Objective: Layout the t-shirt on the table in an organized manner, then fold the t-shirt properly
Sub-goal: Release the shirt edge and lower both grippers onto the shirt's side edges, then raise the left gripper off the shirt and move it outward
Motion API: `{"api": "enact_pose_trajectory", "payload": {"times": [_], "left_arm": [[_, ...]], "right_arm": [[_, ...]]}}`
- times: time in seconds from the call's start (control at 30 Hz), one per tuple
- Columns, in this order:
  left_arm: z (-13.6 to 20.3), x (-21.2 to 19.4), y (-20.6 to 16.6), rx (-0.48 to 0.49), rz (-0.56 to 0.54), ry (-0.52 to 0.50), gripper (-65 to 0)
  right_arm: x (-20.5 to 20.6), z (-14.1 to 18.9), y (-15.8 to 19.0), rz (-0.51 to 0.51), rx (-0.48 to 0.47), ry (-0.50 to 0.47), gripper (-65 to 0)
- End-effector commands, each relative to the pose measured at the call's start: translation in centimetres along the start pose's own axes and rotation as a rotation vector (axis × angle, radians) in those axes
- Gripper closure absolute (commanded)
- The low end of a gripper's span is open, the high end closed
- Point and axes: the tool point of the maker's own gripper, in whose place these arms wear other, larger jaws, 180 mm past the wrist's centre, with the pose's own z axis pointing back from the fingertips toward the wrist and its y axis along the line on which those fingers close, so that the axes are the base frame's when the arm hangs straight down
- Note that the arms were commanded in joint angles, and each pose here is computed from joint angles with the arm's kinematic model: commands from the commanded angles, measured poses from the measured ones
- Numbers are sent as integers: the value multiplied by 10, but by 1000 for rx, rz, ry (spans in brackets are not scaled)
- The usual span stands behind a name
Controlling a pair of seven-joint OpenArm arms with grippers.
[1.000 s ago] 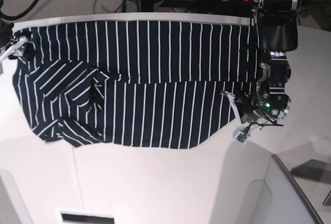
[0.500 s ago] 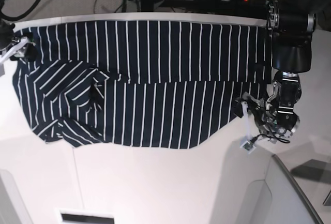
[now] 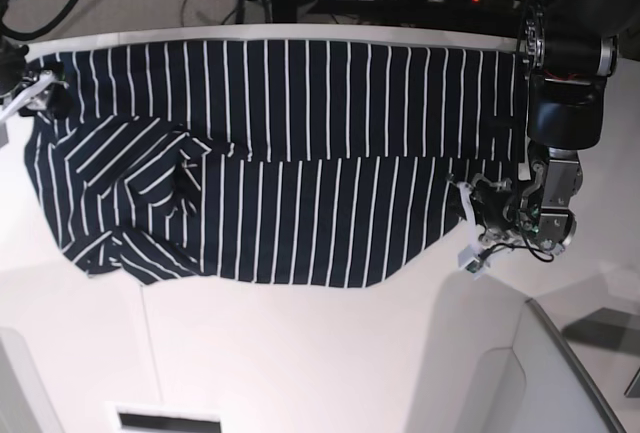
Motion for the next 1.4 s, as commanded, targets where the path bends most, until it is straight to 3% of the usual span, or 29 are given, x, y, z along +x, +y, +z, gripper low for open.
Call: {"api": "enact_pose_trajectory", "payload": {"times": [0.0, 0.3, 0.6, 0.73, 1.0, 1.27, 1.37], "left_arm": [[9, 15, 12, 25, -6, -42, -163], [11, 16, 14, 29, 6, -68, -153], [6, 10, 8, 18, 6, -53, -137], [6, 9, 8, 17, 7, -53, 0], [16, 27, 4, 38, -35, -112, 0], [49, 40, -25, 114, -193, -145, 0], [51, 39, -24, 140, -166, -157, 0]], "right_arm": [[13, 5, -3, 13, -5, -44, -335], [12, 4, -2, 16, -1, -33, -335], [7, -8, 29, 82, 79, 4, -335], [3, -16, 48, 121, 129, 30, -333], [-23, -37, 91, 165, 255, 120, -330], [-48, -62, 94, 85, 299, 212, -330], [-47, -62, 95, 88, 299, 211, -330]]}}
